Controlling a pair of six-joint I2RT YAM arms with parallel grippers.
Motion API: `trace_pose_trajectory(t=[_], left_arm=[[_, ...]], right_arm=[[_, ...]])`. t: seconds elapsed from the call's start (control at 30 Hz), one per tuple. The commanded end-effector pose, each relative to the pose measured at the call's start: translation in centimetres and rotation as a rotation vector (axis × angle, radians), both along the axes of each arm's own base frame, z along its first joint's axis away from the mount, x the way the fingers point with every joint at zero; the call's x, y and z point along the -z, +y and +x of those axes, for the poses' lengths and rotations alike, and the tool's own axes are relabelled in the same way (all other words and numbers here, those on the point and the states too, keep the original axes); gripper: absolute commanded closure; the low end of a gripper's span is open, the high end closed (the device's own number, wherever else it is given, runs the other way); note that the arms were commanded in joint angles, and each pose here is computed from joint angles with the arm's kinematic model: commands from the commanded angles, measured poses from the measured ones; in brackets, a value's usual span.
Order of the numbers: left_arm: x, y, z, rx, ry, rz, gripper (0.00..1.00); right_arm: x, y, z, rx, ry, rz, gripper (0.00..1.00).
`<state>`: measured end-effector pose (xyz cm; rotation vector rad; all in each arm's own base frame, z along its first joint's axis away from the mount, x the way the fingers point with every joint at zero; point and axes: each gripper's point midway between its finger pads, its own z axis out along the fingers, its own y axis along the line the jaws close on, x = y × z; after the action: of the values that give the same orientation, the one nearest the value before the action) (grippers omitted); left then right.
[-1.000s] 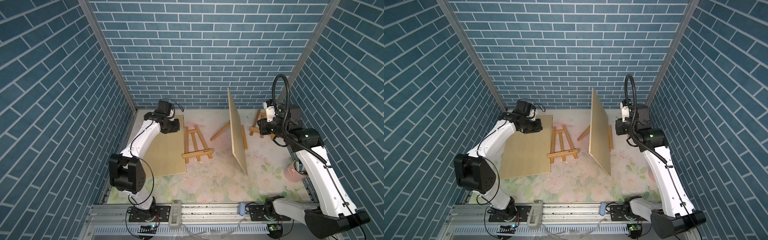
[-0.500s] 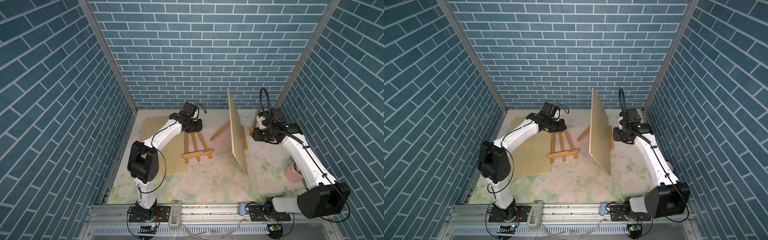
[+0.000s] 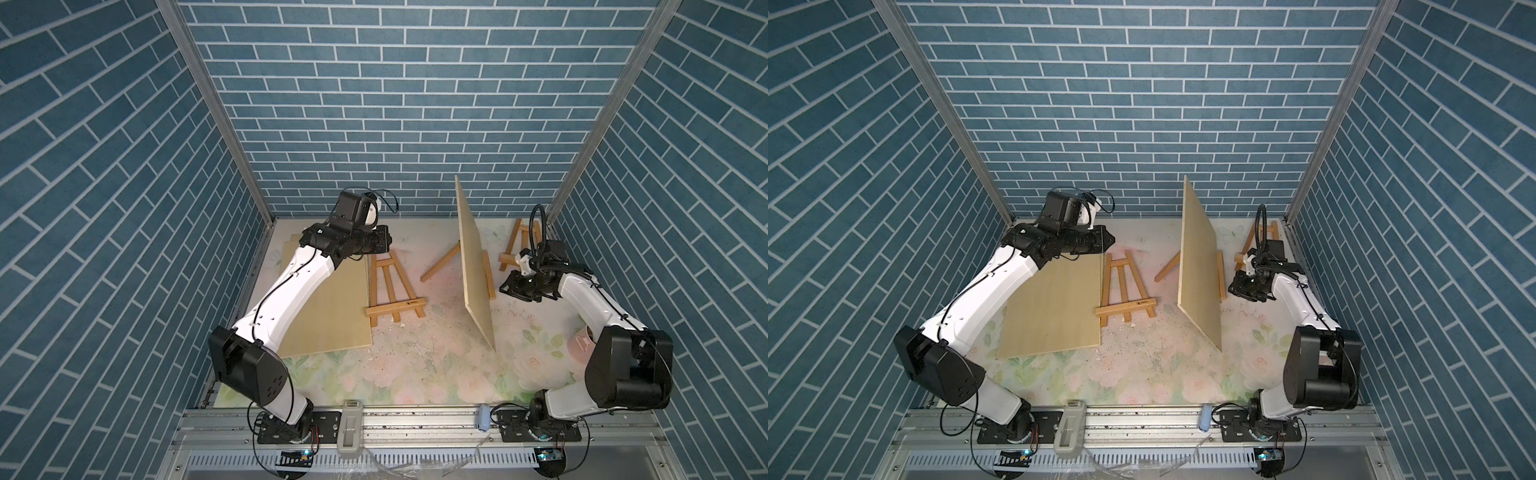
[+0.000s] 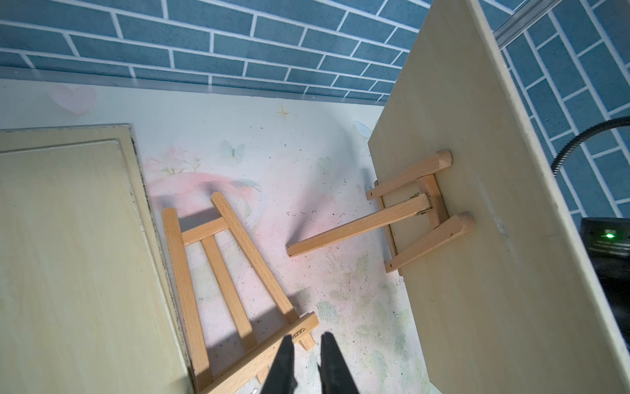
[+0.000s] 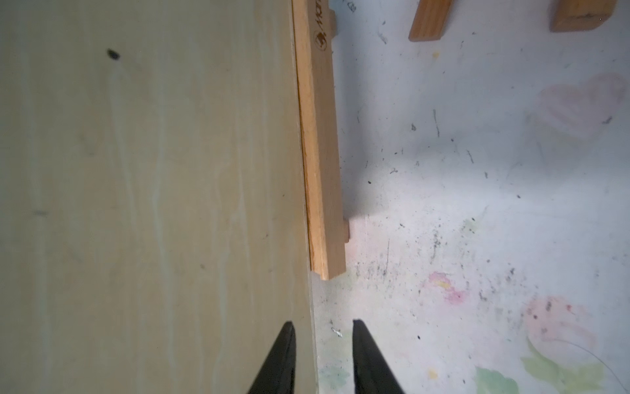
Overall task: Disassemble the easel
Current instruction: Adjust the easel at the center of the board.
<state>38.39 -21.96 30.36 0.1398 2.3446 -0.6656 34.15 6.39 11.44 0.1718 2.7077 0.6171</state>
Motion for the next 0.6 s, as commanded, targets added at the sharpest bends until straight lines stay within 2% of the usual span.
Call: trace_pose_trajectory(t=[0.0,0.23,0.57], left_arm=[[-0.1,1.9,-0.7,-0.025,0.017,0.025,0.82],[-0.9,3.8,-1.1,-0.051,0.009,0.024,0.81],[-0.6,4.0,-1.0,-0.045,0.025,0.004,0.81]], right_arm=[[-0.3,0.6,1.9,0.012,-0.058,0.070,0.70],[1.5,0.7,2.9,0.032,-0.049,0.104,0.70],[3.8,0.5,3.0,0.054,-0.019,0.097,0.68]])
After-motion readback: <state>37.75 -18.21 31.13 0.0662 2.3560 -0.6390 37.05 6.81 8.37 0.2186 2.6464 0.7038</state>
